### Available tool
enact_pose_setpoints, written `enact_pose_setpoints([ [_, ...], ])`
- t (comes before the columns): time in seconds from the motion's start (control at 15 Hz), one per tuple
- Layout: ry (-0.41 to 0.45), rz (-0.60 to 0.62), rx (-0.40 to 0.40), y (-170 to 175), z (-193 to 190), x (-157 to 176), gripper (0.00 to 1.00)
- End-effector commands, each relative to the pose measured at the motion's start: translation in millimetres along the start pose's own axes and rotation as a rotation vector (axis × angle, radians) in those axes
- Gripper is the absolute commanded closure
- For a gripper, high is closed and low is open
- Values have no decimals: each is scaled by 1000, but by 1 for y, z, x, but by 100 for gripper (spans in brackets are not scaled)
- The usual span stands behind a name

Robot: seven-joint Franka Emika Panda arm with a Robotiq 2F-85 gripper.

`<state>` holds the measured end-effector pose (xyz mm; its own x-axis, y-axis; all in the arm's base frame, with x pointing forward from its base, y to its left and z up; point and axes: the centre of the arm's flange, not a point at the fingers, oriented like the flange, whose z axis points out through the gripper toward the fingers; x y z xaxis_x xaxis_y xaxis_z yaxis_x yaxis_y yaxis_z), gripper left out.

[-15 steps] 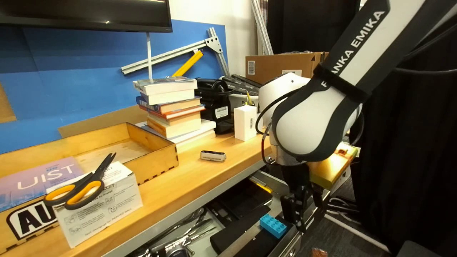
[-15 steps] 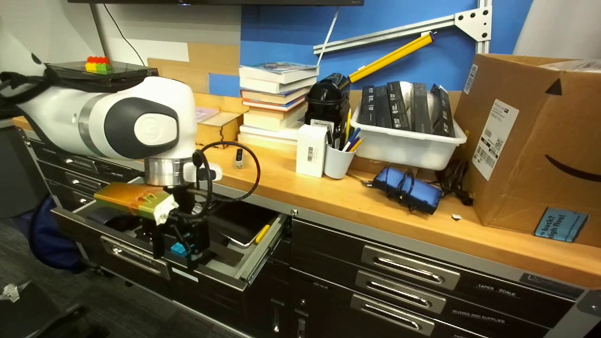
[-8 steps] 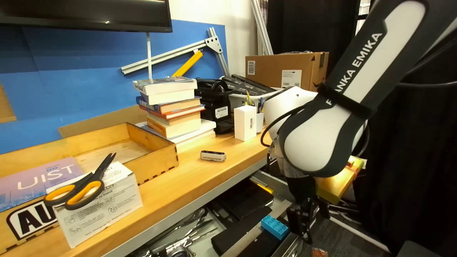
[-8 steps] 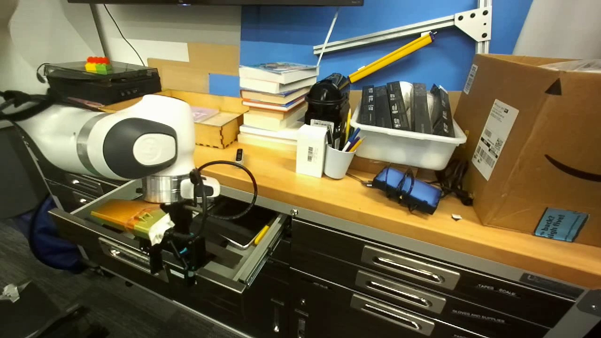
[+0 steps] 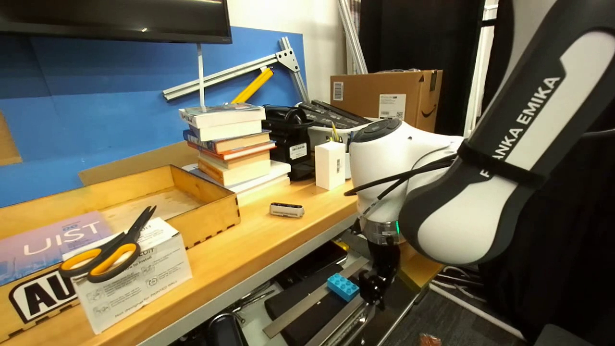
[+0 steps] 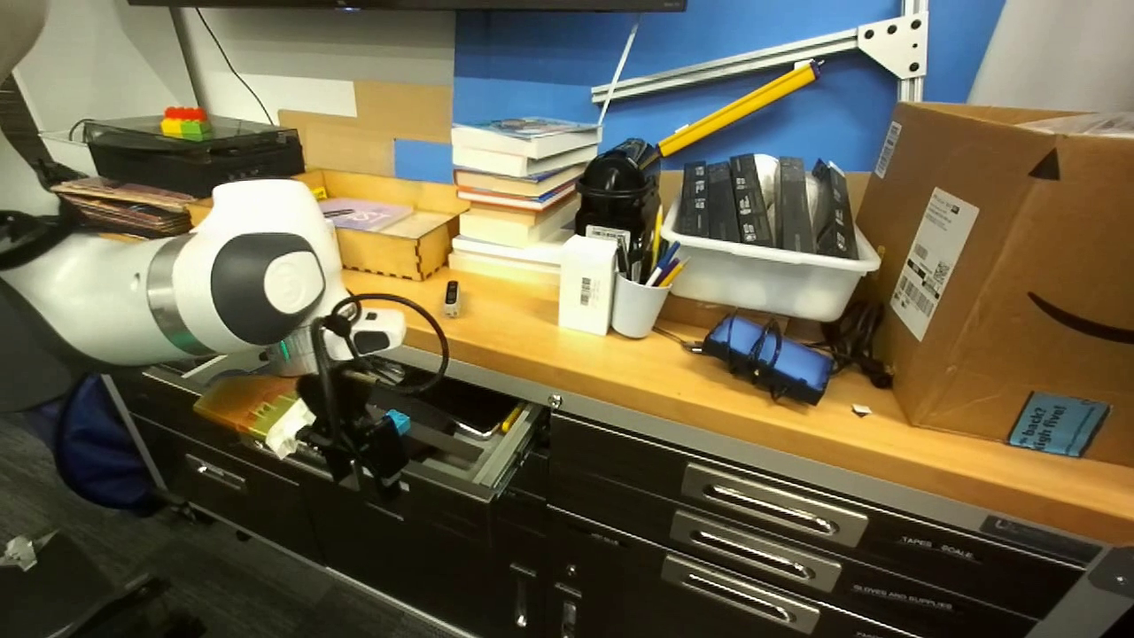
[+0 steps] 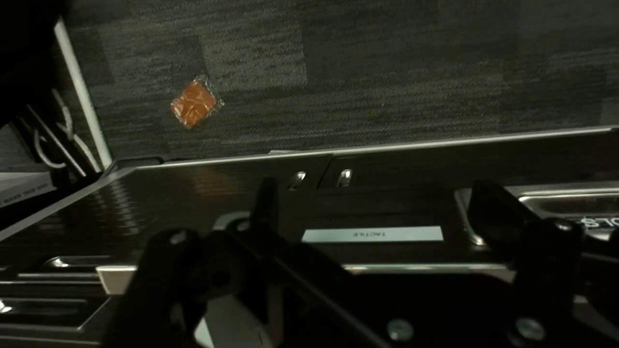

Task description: Put the blue building block inside the open drawer then close the drawer

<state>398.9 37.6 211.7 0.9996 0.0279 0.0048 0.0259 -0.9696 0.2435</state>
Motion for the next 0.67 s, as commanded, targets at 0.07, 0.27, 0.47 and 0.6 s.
enact_pose_setpoints([
  [0.07, 129, 31, -68, -28, -2, 37, 0],
  [0.27, 172, 18, -91, -46, -5, 58, 0],
  [0.47, 211, 1, -92, -69, -9, 80, 0],
  [0.6, 240, -10, -86, -87, -13, 94, 0],
])
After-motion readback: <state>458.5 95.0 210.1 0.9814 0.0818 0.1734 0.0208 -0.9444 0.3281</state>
